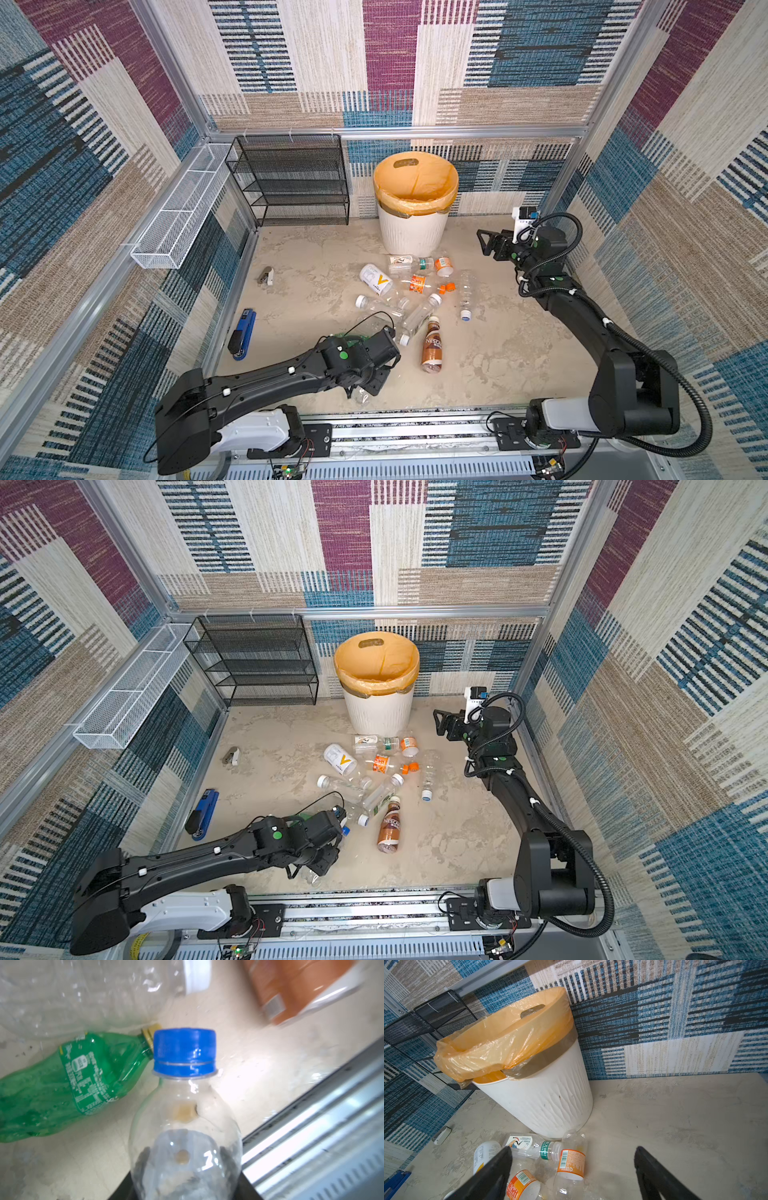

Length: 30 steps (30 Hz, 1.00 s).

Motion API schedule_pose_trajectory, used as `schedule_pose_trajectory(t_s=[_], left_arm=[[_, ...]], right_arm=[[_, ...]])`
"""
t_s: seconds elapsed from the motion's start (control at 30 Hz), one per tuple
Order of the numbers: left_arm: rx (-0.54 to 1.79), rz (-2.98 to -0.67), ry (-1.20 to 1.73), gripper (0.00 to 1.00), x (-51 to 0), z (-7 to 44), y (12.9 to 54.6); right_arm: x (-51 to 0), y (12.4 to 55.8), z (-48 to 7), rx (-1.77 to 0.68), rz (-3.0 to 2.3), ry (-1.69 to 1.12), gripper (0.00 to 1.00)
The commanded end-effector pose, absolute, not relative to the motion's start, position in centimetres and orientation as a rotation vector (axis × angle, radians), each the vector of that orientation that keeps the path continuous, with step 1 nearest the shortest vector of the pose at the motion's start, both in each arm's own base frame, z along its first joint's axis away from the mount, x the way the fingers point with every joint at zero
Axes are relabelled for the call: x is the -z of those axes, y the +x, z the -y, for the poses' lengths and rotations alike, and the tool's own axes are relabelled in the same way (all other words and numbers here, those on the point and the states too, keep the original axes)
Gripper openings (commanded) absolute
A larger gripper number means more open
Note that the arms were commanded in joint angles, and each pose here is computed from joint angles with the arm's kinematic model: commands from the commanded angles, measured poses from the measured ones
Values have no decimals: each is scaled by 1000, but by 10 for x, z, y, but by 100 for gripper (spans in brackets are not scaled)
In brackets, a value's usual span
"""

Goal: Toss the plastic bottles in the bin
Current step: 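Lower the left gripper onto the blue-capped clear bottle and close it, then lift the blue-capped bottle with the left gripper and carry it over the bin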

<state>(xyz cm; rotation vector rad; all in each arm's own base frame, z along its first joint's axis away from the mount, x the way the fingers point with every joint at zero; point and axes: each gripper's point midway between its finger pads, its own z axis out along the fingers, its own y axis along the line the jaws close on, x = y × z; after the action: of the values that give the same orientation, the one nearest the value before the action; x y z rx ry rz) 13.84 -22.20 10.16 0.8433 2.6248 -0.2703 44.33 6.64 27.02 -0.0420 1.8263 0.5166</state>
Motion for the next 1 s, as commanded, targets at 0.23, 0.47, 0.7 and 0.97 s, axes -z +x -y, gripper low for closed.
schedule_pose_trajectory(t_s=[0.23, 0.47, 0.7, 0.97], left_arm=[[278, -1724, 865, 53, -283, 258, 209], [102, -1016, 628, 53, -421, 267, 232], [81, -583, 515, 53, -510, 283, 220], [208, -652, 400, 53, -566, 282, 324]], right_arm=[[-256, 453, -64, -516, -1887, -5, 91], [-256, 450, -64, -526, -1896, 5, 89], [-267, 443, -64, -530, -1859, 17, 89], [-263, 438, -61, -520, -1851, 26, 89]])
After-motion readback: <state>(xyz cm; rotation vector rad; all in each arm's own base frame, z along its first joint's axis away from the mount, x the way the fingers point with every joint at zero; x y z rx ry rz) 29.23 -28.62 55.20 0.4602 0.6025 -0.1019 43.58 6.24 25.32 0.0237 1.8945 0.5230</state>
